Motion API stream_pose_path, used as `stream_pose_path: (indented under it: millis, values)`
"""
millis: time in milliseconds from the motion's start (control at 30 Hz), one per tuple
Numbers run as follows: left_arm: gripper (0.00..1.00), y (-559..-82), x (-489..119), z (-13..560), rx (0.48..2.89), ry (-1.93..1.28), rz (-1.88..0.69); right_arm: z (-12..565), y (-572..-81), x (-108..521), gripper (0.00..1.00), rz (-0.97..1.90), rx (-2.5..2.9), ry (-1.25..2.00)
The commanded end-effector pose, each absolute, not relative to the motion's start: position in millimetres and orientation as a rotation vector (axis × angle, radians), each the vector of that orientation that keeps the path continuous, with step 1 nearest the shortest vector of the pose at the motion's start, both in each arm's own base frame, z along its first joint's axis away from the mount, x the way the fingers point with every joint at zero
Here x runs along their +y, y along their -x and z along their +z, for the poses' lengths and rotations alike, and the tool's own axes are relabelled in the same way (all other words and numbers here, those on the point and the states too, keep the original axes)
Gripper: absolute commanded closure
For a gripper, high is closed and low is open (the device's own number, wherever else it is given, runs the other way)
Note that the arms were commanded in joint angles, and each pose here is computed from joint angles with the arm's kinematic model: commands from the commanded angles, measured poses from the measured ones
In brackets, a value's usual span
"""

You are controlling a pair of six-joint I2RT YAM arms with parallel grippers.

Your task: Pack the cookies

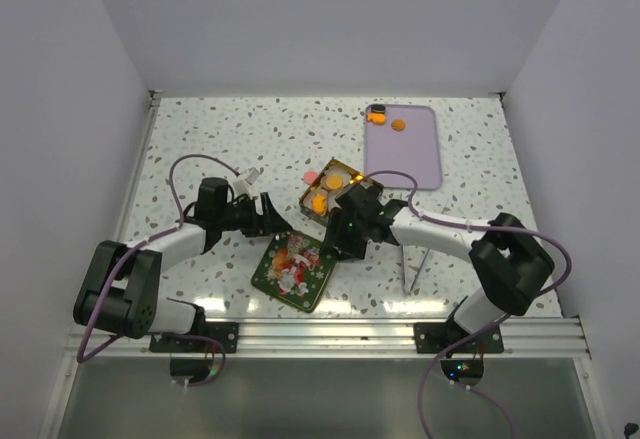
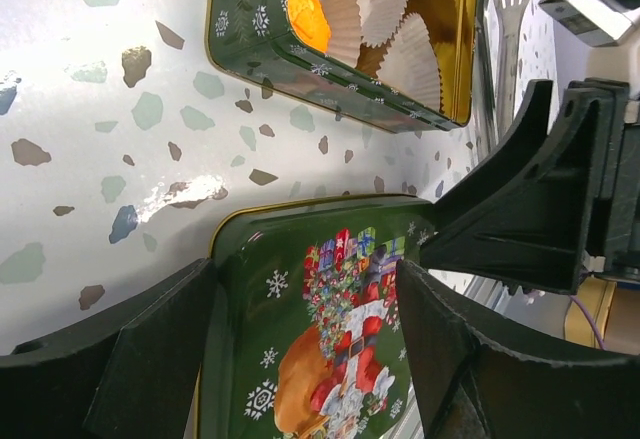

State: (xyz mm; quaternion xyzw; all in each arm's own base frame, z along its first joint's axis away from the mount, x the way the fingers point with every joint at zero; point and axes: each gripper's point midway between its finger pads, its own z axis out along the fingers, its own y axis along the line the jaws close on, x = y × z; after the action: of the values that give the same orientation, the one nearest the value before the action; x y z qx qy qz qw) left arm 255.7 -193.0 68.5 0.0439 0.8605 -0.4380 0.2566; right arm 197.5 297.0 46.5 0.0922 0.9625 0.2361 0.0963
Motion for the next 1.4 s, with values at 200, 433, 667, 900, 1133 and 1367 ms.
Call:
stream_pose_path:
  millis: [200, 433, 667, 900, 1133, 1367]
  values:
    - [0.24, -254, -210, 96, 2.254, -0.197, -1.308, 105, -224, 321, 0.43, 0.851, 2.662, -0.236]
    - [0.24, -257, -221, 100, 2.251, -0.225, -1.309, 112, -226, 322, 0.43, 0.858, 2.647, -0.223]
    - [0.25, -264, -226, 108, 2.238, -0.228, -1.302, 124, -230, 321, 0.42, 0.851, 2.620, -0.209]
    - [0.25, -271, -237, 118, 2.220, -0.253, -1.305, 131, -232, 319, 0.42, 0.835, 2.611, -0.186]
    - [0.25, -279, -248, 125, 2.214, -0.273, -1.307, 139, -239, 319, 0.42, 0.814, 2.592, -0.170]
    - [0.25, -288, -256, 133, 2.201, -0.282, -1.313, 145, -251, 313, 0.42, 0.805, 2.571, -0.188]
